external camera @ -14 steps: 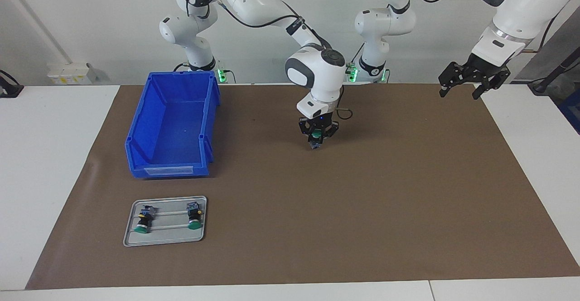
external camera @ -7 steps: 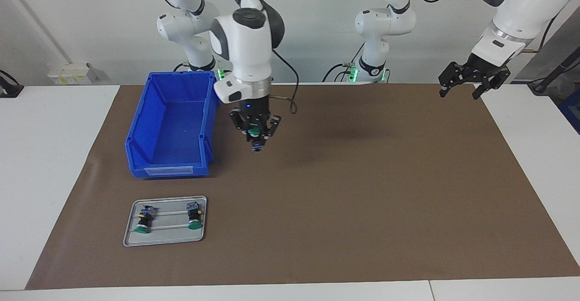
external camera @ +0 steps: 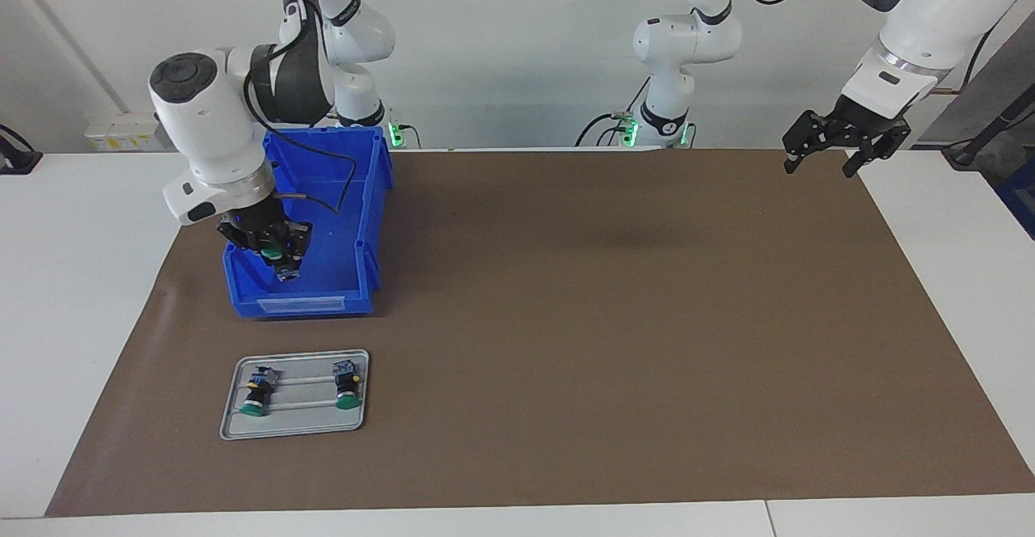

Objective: Place and press button with both arms
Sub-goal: 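Carry the button over the blue bin and release it inside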

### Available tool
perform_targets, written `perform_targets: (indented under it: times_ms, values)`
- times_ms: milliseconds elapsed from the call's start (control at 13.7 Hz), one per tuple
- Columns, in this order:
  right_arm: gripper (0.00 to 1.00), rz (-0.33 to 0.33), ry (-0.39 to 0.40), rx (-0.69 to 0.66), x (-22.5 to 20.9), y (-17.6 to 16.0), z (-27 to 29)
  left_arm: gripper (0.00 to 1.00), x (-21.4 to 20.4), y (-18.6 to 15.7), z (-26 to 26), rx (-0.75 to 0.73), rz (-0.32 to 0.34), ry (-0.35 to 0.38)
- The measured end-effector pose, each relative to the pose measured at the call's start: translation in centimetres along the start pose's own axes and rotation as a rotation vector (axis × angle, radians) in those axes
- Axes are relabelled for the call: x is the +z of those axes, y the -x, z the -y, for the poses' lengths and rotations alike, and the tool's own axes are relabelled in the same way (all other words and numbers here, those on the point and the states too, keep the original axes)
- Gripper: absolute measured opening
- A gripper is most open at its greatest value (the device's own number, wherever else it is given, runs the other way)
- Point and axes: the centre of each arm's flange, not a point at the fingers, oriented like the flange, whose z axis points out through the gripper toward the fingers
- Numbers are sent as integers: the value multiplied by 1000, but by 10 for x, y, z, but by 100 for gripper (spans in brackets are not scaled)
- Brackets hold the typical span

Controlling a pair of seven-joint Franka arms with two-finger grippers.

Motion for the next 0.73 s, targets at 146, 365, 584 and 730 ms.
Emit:
perform_targets:
  times_ms: [146,365,584,730]
  values:
    - [43,1,-4,1,46,26,-2,100,0,0,0,0,0,0]
    - [43,13,-9,24,84,54,3,100,0,0,0,0,0,0]
    - [43,4,-14,37,97,69,5,100,0,0,0,0,0,0]
    - [50,13,-14,44,103,76,4,100,0,0,0,0,0,0]
